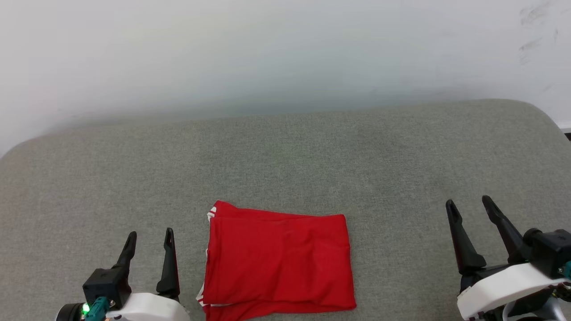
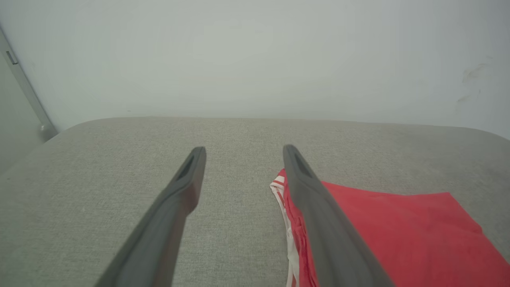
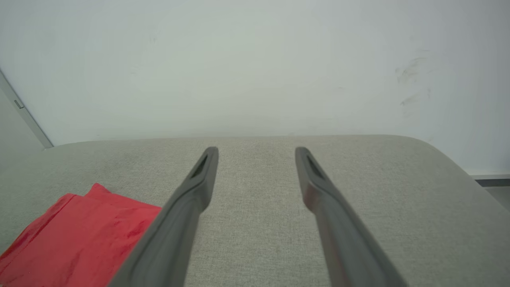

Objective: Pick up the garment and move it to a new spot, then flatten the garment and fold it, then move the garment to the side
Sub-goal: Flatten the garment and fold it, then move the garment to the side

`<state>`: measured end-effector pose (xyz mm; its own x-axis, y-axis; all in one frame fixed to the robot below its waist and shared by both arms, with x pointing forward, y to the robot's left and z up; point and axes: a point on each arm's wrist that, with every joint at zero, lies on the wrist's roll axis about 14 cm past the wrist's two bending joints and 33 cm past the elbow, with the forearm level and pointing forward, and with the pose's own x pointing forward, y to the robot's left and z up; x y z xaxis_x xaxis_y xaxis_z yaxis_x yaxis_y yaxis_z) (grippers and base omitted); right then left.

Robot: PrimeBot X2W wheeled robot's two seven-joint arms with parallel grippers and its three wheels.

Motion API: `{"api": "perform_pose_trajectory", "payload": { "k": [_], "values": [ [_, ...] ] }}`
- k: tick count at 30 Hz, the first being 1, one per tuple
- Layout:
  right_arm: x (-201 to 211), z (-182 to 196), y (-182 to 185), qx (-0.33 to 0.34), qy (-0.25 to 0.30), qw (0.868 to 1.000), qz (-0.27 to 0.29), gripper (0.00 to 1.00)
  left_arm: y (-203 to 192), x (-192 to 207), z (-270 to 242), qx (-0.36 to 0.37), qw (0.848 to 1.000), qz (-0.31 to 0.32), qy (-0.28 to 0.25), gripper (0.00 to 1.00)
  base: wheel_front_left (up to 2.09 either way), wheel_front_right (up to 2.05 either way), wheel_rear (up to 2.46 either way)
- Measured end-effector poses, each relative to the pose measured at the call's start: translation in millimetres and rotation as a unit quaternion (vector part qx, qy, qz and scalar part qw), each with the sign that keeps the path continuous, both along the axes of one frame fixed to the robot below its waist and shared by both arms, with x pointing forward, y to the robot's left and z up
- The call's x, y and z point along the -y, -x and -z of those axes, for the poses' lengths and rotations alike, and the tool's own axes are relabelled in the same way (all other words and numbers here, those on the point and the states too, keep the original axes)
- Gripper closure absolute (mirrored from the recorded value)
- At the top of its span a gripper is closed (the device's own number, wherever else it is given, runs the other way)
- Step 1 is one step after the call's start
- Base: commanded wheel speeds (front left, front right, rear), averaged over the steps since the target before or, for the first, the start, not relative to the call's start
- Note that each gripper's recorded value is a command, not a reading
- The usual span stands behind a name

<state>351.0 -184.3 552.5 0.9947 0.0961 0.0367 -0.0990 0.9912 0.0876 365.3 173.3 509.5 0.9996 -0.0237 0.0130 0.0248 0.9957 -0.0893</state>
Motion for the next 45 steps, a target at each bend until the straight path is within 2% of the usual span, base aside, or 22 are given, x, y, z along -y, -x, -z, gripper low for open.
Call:
{"api": "perform_pose_trajectory", "payload": {
  "k": [9, 14, 15, 20, 23, 25, 28, 31, 35, 38, 41, 42, 43, 45],
  "values": [
    [10.4, 11.3, -2.7, -0.03, -0.018, 0.999, 0.014, 0.0, -9.4, -4.9, -4.0, 0.007, 1.0, -0.004, 0.005, 0.0, 0.0, 0.0, 0.0],
    [60.6, 36.3, -4.3, -0.103, -0.06, 0.99, 0.068, 0.0, -12.2, -6.6, -6.1, 0.014, 1.0, -0.012, 0.007, 0.0, 0.0, 0.0, 0.0],
    [84.1, 61.7, -2.6, -0.18, -0.09, 0.976, 0.083, 0.0, -13.4, -11.0, -8.0, 0.017, 1.0, -0.021, 0.011, 0.0, 0.0, 0.0, 0.0],
    [87.6, 118.4, 9.4, -0.345, -0.151, 0.924, 0.069, 0.0, -21.0, -13.5, -16.0, 0.033, 0.999, -0.029, 0.016, 0.0, 0.0, 0.0, 0.0],
    [62.2, 136.4, 4.2, -0.402, -0.194, 0.894, 0.033, 0.0, -28.5, -14.0, -17.5, 0.039, 0.999, -0.031, 0.017, 0.0, 0.0, 0.0, 0.0],
    [27.7, 147.9, 1.0, -0.437, -0.242, 0.866, -0.011, 0.0, -34.7, -15.6, -16.9, 0.04, 0.998, -0.035, 0.015, 0.0, 0.0, 0.0, 0.0],
    [-21.4, 152.4, -5.8, -0.467, -0.309, 0.824, -0.083, 0.0, -42.0, -19.3, -12.7, 0.037, 0.998, -0.041, 0.013, 0.0, 0.0, 0.0, 0.0],
    [-49.4, 159.2, -8.0, -0.491, -0.341, 0.791, -0.127, 0.0, -47.7, -21.8, -7.0, 0.032, 0.998, -0.046, 0.012, 0.0, 0.0, 0.0, 0.0],
    [-81.2, 162.5, -20.2, -0.503, -0.369, 0.763, -0.172, 0.0, -56.4, -23.5, -0.3, 0.027, 0.998, -0.05, 0.009, 0.0, 0.0, 0.0, 0.0],
    [-106.0, 167.6, -22.4, -0.52, -0.383, 0.735, -0.205, 0.0, -63.2, -20.2, 5.1, 0.023, 0.999, -0.045, 0.009, 0.0, 0.0, 0.0, 0.0],
    [-125.8, 171.2, -24.6, -0.53, -0.377, 0.724, -0.229, 0.0, -68.9, -17.7, 10.4, 0.019, 0.999, -0.04, 0.008, 0.0, 0.0, 0.0, 0.0],
    [-130.2, 171.8, -26.1, -0.531, -0.375, 0.723, -0.234, 0.6, -70.7, -18.0, 11.4, 0.019, 0.999, -0.04, 0.007, 0.0, 0.0, 0.0, 0.0],
    [-134.3, 171.1, -28.1, -0.528, -0.376, 0.723, -0.238, 1.0, -71.7, -17.8, 13.0, 0.017, 0.999, -0.039, 0.006, 0.0, 0.0, 0.0, 0.0],
    [-140.0, 169.8, -31.4, -0.523, -0.365, 0.731, -0.243, 1.0, -72.3, -17.0, 14.8, 0.015, 0.999, -0.037, 0.004, 0.0, 0.0, 0.0, 0.0]
  ]
}}
